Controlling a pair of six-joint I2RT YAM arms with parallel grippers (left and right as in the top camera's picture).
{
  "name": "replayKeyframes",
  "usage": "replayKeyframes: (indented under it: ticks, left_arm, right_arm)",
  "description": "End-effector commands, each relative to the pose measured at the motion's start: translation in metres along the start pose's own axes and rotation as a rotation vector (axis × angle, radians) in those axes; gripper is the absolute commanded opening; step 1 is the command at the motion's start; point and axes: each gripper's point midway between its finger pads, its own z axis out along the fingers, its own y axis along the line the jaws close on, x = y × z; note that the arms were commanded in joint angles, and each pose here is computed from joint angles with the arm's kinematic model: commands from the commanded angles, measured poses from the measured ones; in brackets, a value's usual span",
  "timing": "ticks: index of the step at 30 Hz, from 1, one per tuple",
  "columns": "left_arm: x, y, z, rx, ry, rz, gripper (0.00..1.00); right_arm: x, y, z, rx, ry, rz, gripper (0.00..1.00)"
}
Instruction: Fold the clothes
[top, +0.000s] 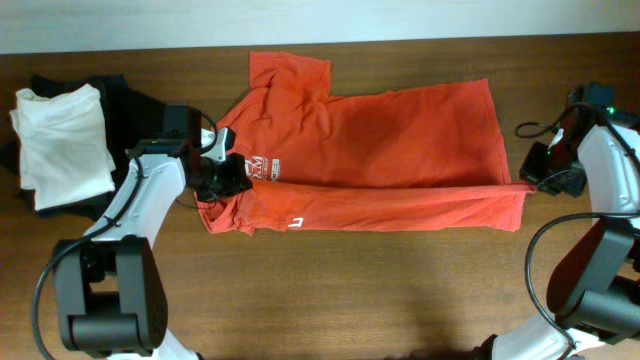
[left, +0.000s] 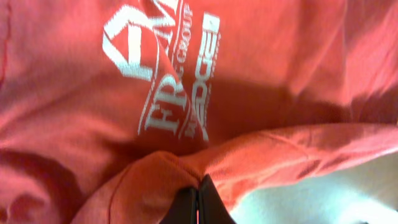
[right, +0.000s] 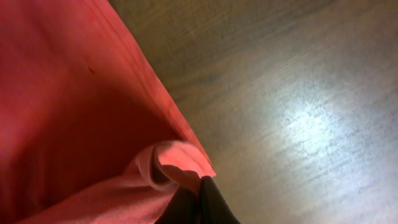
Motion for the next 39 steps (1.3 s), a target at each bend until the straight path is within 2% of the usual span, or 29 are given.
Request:
replayKeyframes:
  ticks: [1,10,11,12,13,14,15,16,17,22,25,28,34,37,39]
  left_arm:
    - [-0.018,0.018,0.002,-0.043,-0.060,-0.104,0.00]
    - [-0.032,0.020,0.000,-0.038,-0.116,-0.108,0.01]
    - [-0.033,0.020,-0.001,-0.037,-0.119,-0.106,0.06]
    - [-0.034,0.019,-0.001,-0.036,-0.122,-0.105,0.10]
    - [-0.035,0.019,-0.001,-0.035,-0.127,-0.103,0.16]
    - [-0.037,0.019,-0.001,-0.034,-0.132,-0.099,0.38]
    - [-0.037,0.019,-0.001,-0.033,-0.133,-0.099,0.66]
    - [-0.036,0.019,-0.001,-0.034,-0.131,-0.099,0.74]
    - [-0.030,0.020,0.000,-0.039,-0.108,-0.110,0.80]
    - [0.011,0.021,0.004,-0.072,0.057,-0.029,0.79]
    - [0.023,0.015,0.011,-0.088,0.094,0.010,0.80]
    - [0.029,0.023,0.016,-0.176,0.102,0.037,0.80]
    - [0.017,0.021,0.015,-0.181,0.059,0.059,0.79]
    - [-0.010,0.002,-0.006,-0.163,-0.016,0.089,0.79]
    - [-0.010,-0.009,-0.014,-0.159,-0.020,0.107,0.79]
  right_arm:
    - [-0.012,0.009,-0.001,-0.043,-0.047,-0.009,0.05]
    - [-0.033,0.017,-0.002,-0.076,-0.130,-0.009,0.06]
    - [-0.035,0.024,-0.003,-0.108,-0.139,-0.021,0.06]
    - [-0.036,0.031,-0.004,-0.128,-0.148,-0.042,0.11]
    - [-0.037,0.036,-0.005,-0.136,-0.155,-0.053,0.17]
    - [-0.038,0.040,-0.005,-0.137,-0.163,-0.070,0.33]
    - [-0.039,0.042,-0.005,-0.136,-0.168,-0.075,0.61]
    - [-0.039,0.041,-0.005,-0.131,-0.169,-0.074,0.67]
    - [-0.034,0.040,-0.005,-0.128,-0.150,-0.075,0.67]
    - [0.004,0.033,0.017,-0.100,-0.012,-0.078,0.62]
    - [0.033,0.028,0.046,-0.086,0.059,-0.080,0.54]
    - [0.053,0.025,0.070,-0.080,0.090,-0.080,0.38]
    - [0.056,0.024,0.073,-0.079,0.094,-0.077,0.36]
    - [0.056,0.024,0.073,-0.079,0.093,-0.077,0.36]
    - [0.056,0.024,0.073,-0.079,0.093,-0.077,0.36]
